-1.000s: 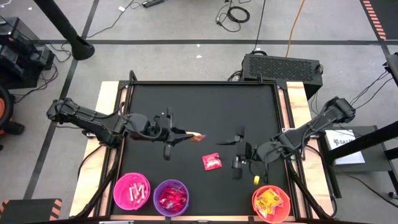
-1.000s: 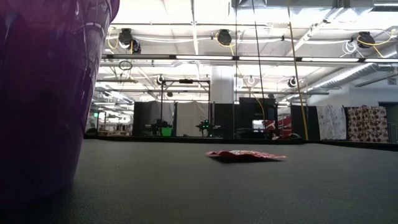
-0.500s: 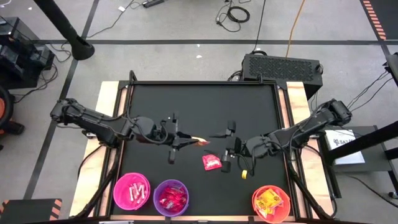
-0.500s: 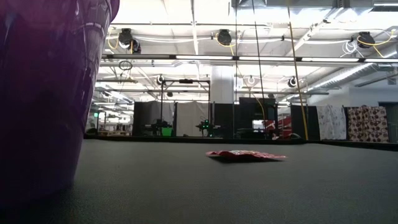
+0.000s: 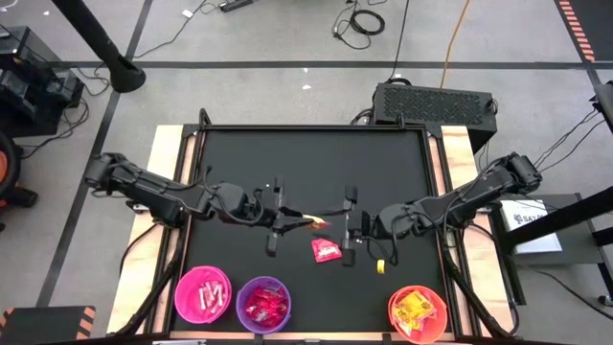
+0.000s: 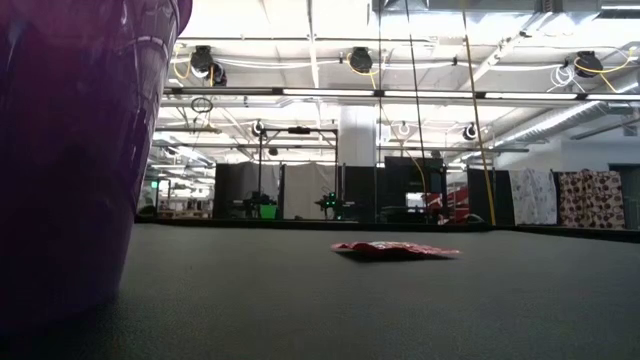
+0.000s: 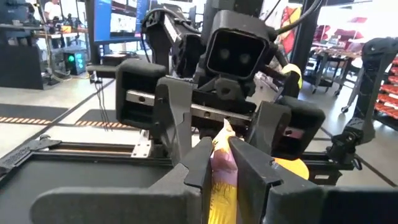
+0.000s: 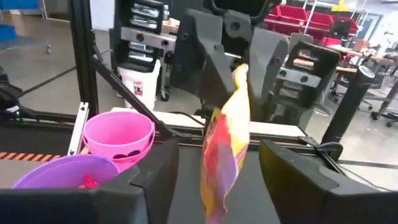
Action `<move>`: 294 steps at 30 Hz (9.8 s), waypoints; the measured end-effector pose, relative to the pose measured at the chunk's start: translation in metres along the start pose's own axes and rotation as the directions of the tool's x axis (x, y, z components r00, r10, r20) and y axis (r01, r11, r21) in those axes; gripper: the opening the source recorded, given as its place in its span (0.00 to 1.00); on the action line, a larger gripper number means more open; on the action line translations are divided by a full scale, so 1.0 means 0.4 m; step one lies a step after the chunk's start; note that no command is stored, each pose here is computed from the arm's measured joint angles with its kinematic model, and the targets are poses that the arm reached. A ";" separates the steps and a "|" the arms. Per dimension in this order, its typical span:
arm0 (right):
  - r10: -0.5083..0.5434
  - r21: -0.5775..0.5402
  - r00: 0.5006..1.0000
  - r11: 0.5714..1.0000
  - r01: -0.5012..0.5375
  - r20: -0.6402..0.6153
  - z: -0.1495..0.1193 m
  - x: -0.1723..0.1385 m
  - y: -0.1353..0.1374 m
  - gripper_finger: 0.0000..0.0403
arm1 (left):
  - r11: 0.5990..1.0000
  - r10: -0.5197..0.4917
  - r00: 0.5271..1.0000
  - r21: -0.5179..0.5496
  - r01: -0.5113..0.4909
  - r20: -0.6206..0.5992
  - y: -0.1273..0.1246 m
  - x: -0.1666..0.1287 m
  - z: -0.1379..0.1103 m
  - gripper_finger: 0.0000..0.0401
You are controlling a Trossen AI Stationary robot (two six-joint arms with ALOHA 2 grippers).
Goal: Sort candy by brand, put in halloween buckets
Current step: Put the yellow candy into the orange bucket, then put the red candy into the violet bucket
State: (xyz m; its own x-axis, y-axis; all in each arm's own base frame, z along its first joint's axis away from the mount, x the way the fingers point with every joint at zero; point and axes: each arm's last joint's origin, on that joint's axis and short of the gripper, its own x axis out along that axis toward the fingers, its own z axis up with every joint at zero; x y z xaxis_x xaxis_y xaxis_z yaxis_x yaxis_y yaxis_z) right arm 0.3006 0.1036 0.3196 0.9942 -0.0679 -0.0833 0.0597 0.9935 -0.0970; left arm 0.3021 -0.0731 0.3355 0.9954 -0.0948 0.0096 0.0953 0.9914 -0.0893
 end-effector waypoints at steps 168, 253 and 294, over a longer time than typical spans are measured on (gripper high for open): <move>-0.100 -0.113 0.649 0.993 0.021 -0.755 -0.411 0.144 0.154 0.00 | 0.976 0.134 0.757 0.216 0.009 -0.640 0.057 0.023 -0.200 0.67; -0.034 0.006 0.578 0.998 0.068 -0.815 -0.230 0.010 -0.073 0.00 | 0.979 0.205 0.584 0.166 -0.120 -0.785 0.044 0.036 -0.301 0.67; -0.678 -0.179 0.719 0.734 0.655 -0.150 -0.015 -0.128 0.025 0.00 | 0.935 0.315 0.949 0.185 -0.304 -0.033 -0.035 0.063 -0.031 0.66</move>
State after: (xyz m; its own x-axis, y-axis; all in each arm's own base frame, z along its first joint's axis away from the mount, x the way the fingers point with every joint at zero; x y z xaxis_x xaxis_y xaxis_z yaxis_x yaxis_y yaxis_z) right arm 0.2499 0.1166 0.3169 0.6612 -0.7365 -0.1428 0.6791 0.6684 -0.3034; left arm 0.3260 -0.0904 0.3246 0.9743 0.2192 -0.0519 -0.2135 0.9721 0.0976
